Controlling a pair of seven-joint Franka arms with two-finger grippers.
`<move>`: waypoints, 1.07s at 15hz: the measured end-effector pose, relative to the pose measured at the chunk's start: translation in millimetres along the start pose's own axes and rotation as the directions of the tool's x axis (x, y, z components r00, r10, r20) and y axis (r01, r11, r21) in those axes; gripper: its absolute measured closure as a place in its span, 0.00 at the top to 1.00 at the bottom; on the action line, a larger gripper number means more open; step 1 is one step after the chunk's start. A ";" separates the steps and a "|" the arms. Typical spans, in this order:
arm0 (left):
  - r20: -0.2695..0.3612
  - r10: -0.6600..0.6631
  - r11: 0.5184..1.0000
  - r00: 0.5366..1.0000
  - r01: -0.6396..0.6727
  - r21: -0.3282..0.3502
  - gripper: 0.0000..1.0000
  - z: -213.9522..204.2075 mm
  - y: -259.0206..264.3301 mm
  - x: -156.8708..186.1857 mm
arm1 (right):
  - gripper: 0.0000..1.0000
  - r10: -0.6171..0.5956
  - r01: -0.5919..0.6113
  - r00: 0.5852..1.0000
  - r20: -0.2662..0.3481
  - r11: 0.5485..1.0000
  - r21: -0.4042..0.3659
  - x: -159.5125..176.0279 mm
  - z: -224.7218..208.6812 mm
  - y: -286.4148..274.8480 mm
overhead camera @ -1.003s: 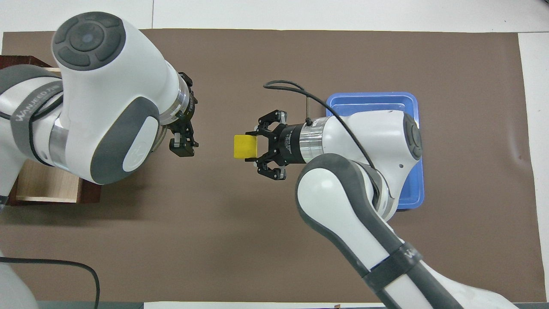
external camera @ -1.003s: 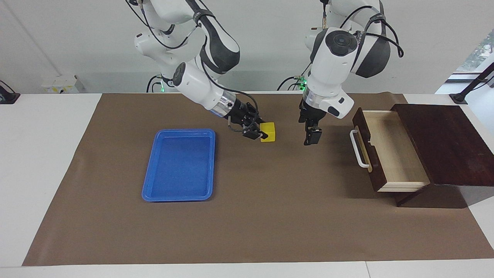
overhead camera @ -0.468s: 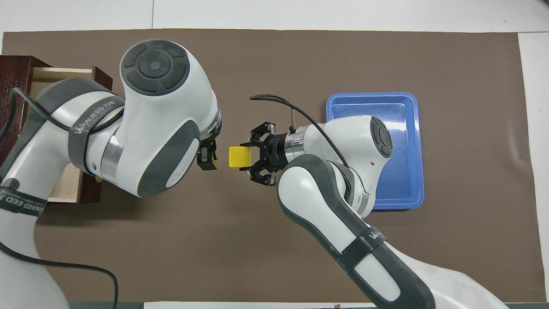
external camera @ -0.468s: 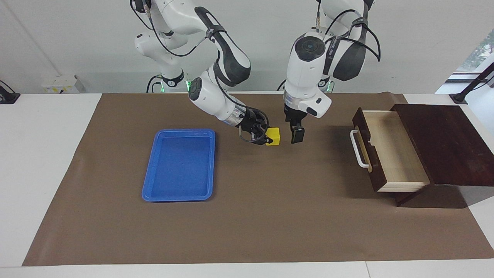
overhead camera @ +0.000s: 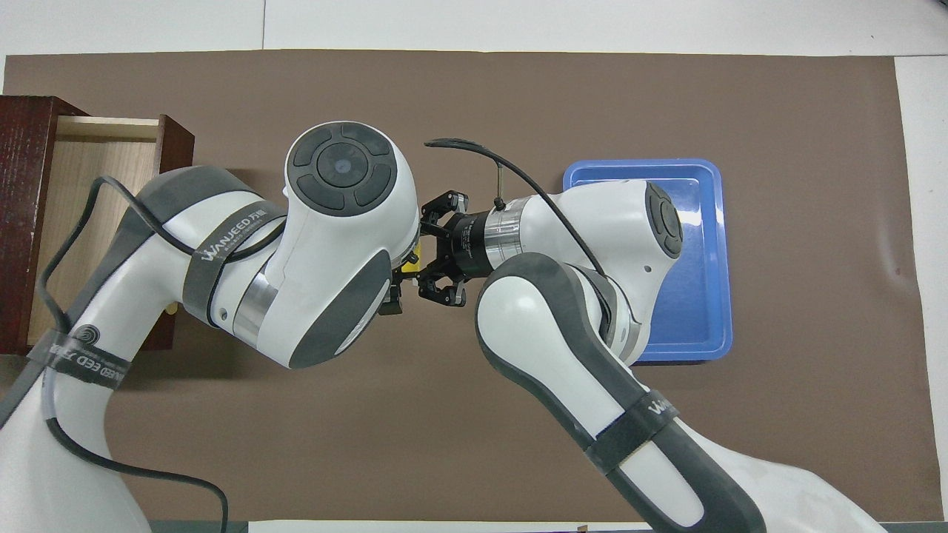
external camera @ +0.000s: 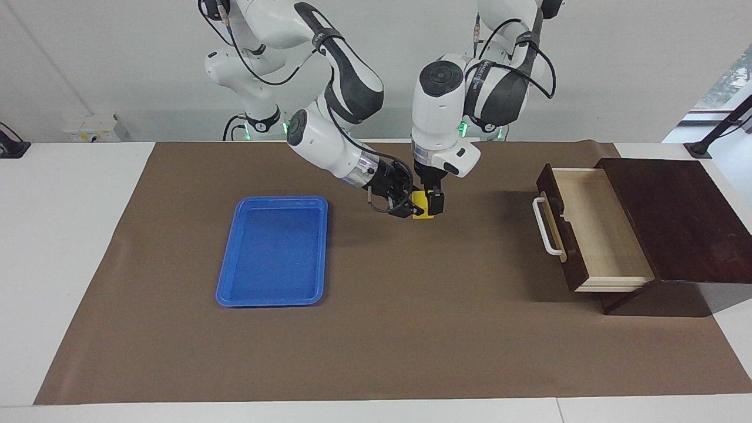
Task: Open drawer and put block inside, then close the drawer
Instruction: 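Open the right gripper to release the cube to the left gripper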
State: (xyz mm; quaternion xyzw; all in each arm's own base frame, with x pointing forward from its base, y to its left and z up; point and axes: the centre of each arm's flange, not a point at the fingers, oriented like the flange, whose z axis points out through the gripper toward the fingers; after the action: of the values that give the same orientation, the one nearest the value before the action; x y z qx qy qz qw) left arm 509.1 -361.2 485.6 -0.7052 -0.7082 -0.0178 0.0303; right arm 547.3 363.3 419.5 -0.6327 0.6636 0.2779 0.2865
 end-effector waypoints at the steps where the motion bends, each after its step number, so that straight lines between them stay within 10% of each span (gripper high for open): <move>1: 0.001 0.000 1.000 1.000 0.000 -0.002 1.00 1.0 -0.8 0.6 | 0.55 0.001 -0.001 1.000 -0.001 1.000 -0.001 0.7 1.0 -0.5; 9: 0.012 0.001 1.000 1.000 0.000 -0.017 0.96 2.4 -1.8 0.9 | 0.55 0.002 -0.002 1.000 -0.002 1.000 -0.002 1.7 2.6 -1.2; 16: 0.012 0.018 0.999 1.000 -0.017 -0.029 0.63 1.4 -0.5 1.4 | 0.55 -0.007 0.007 1.000 -0.006 1.000 -0.008 1.8 2.9 -1.0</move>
State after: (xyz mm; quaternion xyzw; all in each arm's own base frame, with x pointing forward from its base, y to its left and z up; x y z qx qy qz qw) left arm 508.6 -359.7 484.2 -0.7118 -0.7018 -0.0235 0.0159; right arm 548.4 364.2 416.2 -0.6370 0.6613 0.2774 0.2829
